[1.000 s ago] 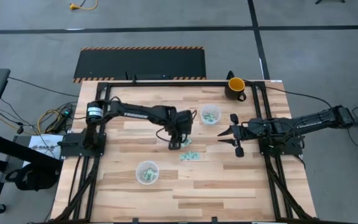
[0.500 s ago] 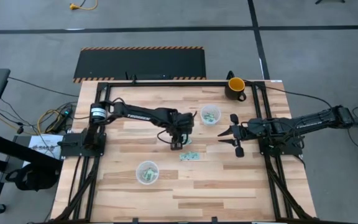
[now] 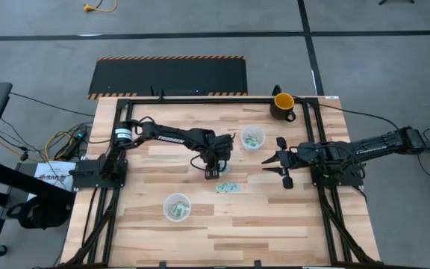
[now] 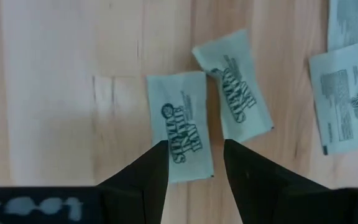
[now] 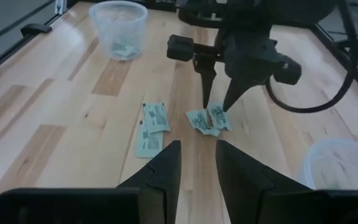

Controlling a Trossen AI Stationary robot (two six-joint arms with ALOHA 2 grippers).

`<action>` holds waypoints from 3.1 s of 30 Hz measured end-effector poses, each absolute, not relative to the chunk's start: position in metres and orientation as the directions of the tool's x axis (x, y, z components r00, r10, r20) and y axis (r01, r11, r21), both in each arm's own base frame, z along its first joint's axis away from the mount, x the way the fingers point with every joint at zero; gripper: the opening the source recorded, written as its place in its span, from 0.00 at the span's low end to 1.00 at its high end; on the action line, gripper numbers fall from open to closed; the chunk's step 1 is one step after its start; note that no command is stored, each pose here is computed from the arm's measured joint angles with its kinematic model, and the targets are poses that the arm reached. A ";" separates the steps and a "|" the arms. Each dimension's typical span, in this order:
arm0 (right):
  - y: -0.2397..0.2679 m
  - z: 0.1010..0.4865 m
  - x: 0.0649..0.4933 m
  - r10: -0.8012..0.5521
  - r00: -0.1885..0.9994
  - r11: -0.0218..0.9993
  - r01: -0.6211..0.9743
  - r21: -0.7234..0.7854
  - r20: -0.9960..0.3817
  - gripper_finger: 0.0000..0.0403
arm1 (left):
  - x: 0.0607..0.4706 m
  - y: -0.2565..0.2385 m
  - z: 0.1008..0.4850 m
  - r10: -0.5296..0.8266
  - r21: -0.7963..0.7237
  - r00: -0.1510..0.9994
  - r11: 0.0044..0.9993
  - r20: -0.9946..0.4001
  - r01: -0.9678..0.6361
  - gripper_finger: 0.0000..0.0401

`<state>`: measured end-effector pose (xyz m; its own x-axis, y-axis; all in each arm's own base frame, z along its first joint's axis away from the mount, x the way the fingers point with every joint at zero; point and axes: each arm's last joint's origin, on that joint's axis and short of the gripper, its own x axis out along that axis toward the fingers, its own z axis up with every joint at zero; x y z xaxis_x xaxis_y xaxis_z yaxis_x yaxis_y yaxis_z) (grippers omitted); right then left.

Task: Pick and place Stevia / Truvia into bins
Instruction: Put the stevia packet into the bottom transparent container

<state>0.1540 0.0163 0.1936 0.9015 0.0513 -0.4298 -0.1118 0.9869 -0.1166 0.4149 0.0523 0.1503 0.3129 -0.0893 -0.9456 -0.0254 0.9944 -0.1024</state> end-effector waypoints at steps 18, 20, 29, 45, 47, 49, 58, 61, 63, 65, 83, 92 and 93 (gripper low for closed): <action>0.016 0.194 0.154 0.051 0.903 0.987 -0.112 -0.117 -0.427 0.23 | 0.421 0.061 0.133 -0.180 -0.192 0.322 0.981 -0.930 -0.003 0.27; 0.016 0.194 0.154 0.051 0.903 0.987 -0.112 -0.117 -0.428 0.23 | 0.420 0.063 0.132 -0.188 -0.200 0.320 0.980 -0.928 -0.005 0.26; 0.016 0.194 0.154 0.051 0.901 0.987 -0.112 -0.117 -0.430 0.23 | 0.421 0.064 0.134 -0.174 -0.184 0.316 0.983 -0.933 -0.004 0.14; 0.016 0.194 0.154 0.051 0.901 0.987 -0.112 -0.117 -0.431 0.23 | 0.424 0.050 0.178 -0.006 -0.015 0.342 1.000 -0.940 -0.023 0.00; 0.016 0.193 0.154 0.051 0.901 0.987 -0.112 -0.117 -0.431 0.23 | 0.419 0.045 0.200 0.001 -0.012 0.386 0.999 -0.923 -0.031 0.01; 0.016 0.193 0.154 0.051 0.901 0.987 -0.112 -0.117 -0.431 0.23 | 0.410 0.040 0.224 0.009 -0.009 0.411 0.999 -0.911 -0.042 0.01; 0.016 0.194 0.154 0.051 0.901 0.987 -0.112 -0.117 -0.431 0.23 | 0.329 -0.016 0.319 -0.015 -0.017 0.504 1.000 -0.864 0.002 0.00; 0.016 0.194 0.154 0.051 0.904 0.987 -0.111 -0.117 -0.425 0.23 | 0.298 -0.031 0.333 -0.035 -0.033 0.552 0.999 -0.833 0.013 0.00; 0.016 0.195 0.154 0.052 0.906 0.987 -0.111 -0.117 -0.420 0.23 | 0.280 -0.038 0.332 -0.013 -0.019 0.573 1.000 -0.819 -0.004 0.00; 0.016 0.195 0.155 0.052 0.910 0.987 -0.109 -0.117 -0.412 0.23 | 0.264 -0.043 0.325 0.015 -0.002 0.585 1.000 -0.811 -0.028 0.00; 0.016 0.198 0.156 0.053 0.920 0.989 -0.101 -0.105 -0.389 0.23 | 0.222 -0.083 0.267 -0.356 -0.268 0.540 0.934 -0.763 0.238 0.00; 0.016 0.198 0.156 0.052 0.920 0.991 -0.095 -0.092 -0.388 0.23 | 0.224 -0.089 0.252 -0.364 -0.288 0.501 0.931 -0.786 0.224 0.01; 0.016 0.198 0.156 0.053 0.920 0.991 -0.095 -0.092 -0.388 0.23 | 0.224 -0.089 0.251 -0.361 -0.291 0.496 0.932 -0.790 0.215 0.01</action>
<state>0.1557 0.0165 0.1977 0.9202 0.0527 -0.3878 -0.0954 0.9912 -0.0915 0.2239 -0.0886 0.2513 0.4956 -0.3605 -0.7902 0.2146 0.9324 -0.2908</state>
